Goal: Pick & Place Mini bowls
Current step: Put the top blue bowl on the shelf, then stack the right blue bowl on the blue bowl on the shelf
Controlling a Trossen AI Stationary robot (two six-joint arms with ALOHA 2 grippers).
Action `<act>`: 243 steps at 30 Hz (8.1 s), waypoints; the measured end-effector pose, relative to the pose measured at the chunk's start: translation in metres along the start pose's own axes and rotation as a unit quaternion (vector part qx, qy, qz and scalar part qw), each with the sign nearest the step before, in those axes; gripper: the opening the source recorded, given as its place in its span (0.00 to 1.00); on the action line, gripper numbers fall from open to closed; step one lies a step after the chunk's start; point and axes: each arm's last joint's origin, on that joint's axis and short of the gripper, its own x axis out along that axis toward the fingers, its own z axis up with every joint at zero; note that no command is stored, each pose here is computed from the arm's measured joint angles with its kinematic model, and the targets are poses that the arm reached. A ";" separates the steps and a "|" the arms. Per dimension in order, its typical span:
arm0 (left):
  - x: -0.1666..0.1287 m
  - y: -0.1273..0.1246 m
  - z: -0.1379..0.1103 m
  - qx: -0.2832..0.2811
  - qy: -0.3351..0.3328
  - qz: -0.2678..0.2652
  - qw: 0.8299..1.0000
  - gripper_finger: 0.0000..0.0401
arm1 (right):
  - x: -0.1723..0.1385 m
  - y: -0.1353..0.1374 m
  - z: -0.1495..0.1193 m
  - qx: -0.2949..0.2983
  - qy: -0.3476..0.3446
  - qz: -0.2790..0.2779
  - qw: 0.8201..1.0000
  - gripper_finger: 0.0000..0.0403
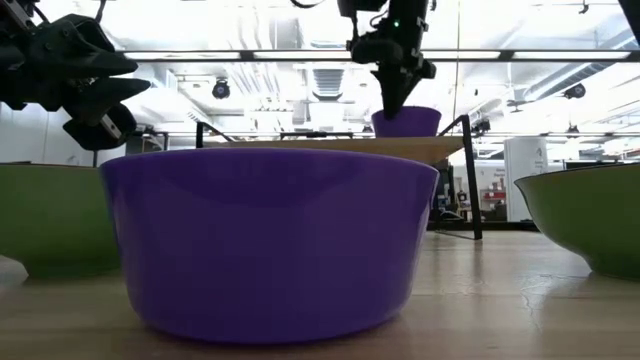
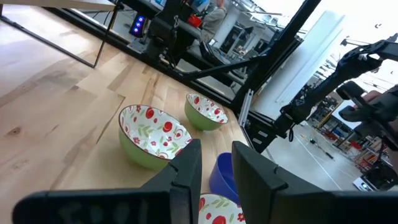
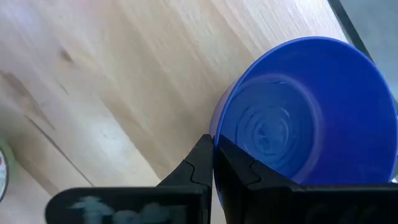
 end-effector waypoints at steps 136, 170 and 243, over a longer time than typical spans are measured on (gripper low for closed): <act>0.000 0.002 -0.003 -0.017 0.013 0.008 1.000 0.21 | -0.033 0.336 -0.170 -0.397 -0.228 0.284 0.843 0.16; 0.000 0.002 -0.003 -0.022 0.016 0.006 1.000 0.21 | 0.006 0.367 -0.187 -0.316 -0.095 0.221 0.918 0.16; 0.000 0.002 -0.003 -0.022 0.016 0.006 1.000 0.21 | -0.103 0.262 -0.145 -0.293 -0.134 0.104 0.941 0.02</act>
